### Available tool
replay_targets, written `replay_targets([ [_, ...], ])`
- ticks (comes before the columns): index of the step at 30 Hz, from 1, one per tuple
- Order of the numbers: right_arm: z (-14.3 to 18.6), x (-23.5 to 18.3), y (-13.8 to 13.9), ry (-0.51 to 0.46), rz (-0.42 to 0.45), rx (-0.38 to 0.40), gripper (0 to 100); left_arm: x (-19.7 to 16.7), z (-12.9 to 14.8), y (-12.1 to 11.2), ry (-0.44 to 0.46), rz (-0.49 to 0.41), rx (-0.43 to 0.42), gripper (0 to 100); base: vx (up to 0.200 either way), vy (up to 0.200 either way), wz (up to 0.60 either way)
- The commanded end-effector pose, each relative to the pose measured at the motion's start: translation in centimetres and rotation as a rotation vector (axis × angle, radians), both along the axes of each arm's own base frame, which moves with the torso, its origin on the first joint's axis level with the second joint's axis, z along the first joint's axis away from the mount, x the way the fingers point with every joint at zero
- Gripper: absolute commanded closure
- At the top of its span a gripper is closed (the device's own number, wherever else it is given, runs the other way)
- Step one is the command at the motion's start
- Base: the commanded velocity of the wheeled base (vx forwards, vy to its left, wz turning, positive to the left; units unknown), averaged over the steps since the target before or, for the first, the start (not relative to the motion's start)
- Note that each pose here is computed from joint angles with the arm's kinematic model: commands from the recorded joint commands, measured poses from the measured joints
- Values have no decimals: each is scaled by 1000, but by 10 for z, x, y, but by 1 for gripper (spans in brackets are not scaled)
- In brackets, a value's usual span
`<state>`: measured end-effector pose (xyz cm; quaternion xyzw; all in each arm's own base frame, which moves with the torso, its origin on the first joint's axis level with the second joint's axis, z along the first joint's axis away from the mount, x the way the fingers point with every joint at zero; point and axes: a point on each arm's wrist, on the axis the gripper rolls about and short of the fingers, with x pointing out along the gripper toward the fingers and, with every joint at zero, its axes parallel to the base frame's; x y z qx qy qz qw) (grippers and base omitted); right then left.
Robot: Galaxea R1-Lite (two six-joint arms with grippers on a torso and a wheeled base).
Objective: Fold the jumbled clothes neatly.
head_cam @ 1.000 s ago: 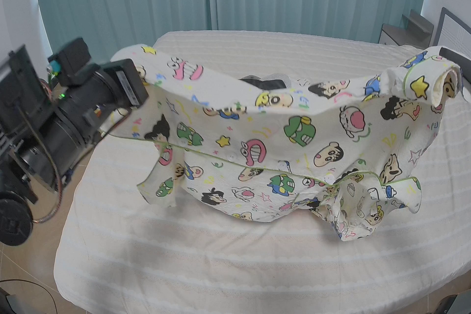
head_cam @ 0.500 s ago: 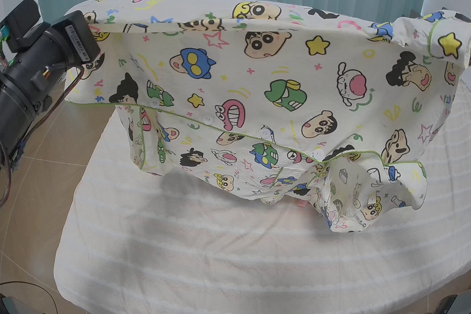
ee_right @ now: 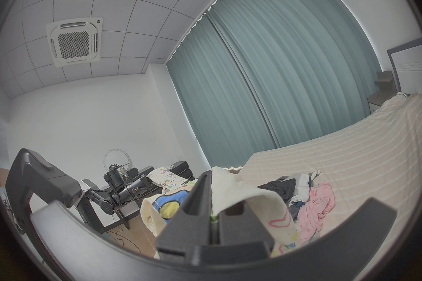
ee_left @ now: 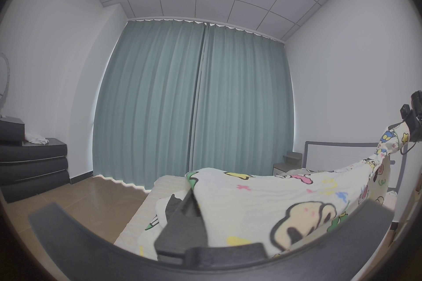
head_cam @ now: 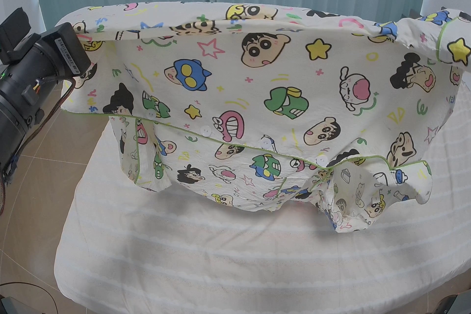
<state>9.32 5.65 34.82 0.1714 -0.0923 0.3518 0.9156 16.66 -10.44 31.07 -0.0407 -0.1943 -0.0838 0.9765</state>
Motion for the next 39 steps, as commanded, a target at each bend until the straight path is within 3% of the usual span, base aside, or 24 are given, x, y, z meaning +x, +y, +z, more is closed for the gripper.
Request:
replay_targets([
  [1,0,0,0,-1,0,2,100,0,-1,0,3,0,1,100,-200,0,0],
  [13,0,-3,-1,-6,9,4,100,-4,-3,2,2,-2,2,100,-200,0,0],
  [34,1,-16,-9,-33,9,19,100,-10,1,6,-12,-17,-26,100,0,0,0],
  [39,-2,-15,-8,-26,12,14,100,-10,0,6,-10,-18,-22,100,0,-200,0],
])
